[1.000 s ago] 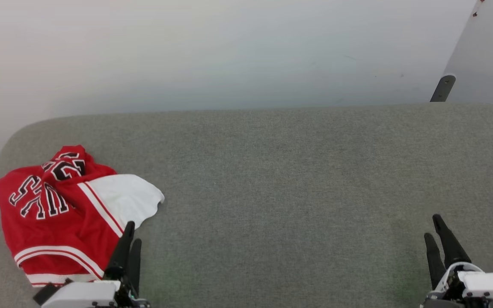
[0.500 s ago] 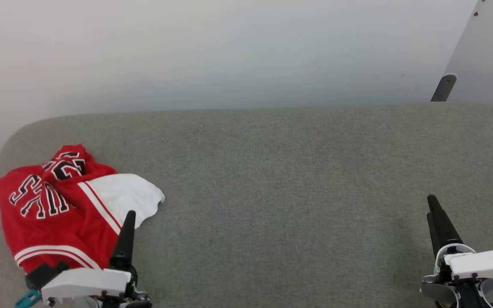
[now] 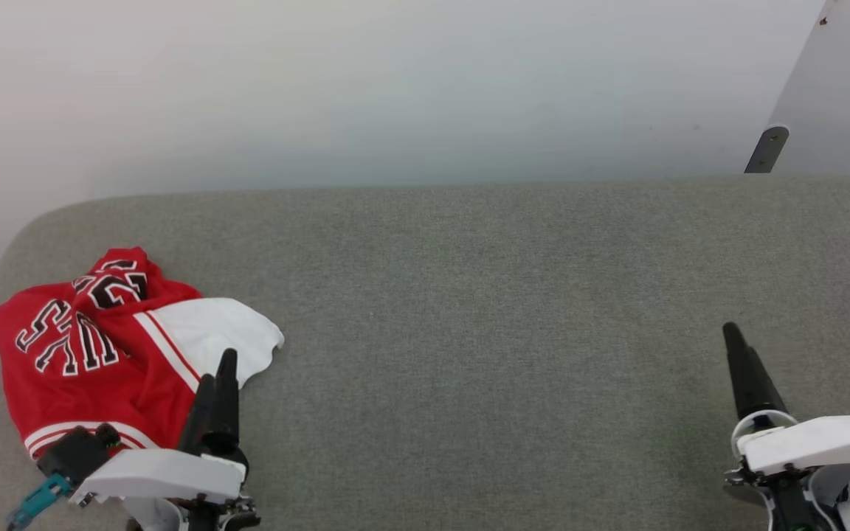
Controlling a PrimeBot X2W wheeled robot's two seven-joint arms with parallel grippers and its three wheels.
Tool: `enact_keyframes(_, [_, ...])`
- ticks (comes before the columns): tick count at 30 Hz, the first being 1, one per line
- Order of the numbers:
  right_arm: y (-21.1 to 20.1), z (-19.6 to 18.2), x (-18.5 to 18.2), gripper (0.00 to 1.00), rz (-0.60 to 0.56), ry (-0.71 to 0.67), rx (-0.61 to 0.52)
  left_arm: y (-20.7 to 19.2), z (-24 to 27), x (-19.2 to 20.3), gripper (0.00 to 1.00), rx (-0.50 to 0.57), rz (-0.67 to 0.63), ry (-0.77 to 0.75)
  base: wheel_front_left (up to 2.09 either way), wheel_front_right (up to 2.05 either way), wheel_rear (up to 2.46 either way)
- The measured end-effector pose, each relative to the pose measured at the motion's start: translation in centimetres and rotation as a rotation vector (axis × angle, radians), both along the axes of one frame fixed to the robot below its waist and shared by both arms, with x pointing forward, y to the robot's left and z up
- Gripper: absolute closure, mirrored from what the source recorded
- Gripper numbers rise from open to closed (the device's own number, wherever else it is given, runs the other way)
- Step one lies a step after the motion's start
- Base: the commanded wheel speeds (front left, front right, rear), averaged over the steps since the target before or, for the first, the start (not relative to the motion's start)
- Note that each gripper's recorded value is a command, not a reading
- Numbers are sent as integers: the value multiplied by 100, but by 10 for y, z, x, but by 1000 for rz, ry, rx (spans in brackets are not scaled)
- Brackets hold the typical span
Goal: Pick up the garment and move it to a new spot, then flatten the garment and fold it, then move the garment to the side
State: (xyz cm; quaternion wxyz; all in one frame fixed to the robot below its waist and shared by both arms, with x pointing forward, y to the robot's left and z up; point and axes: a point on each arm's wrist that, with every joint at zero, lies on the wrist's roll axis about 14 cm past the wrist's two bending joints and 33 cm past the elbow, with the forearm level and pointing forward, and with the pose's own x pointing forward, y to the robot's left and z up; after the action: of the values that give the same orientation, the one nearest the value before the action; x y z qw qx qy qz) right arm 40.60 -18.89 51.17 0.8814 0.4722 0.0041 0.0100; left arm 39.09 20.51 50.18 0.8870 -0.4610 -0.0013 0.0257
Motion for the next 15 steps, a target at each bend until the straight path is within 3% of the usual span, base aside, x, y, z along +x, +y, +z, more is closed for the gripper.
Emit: enact_keyframes(15, [6, 8, 9, 0, 21, -37, -259, -5, 14, 5, 0, 281, -13, -42, 0, 0, 0])
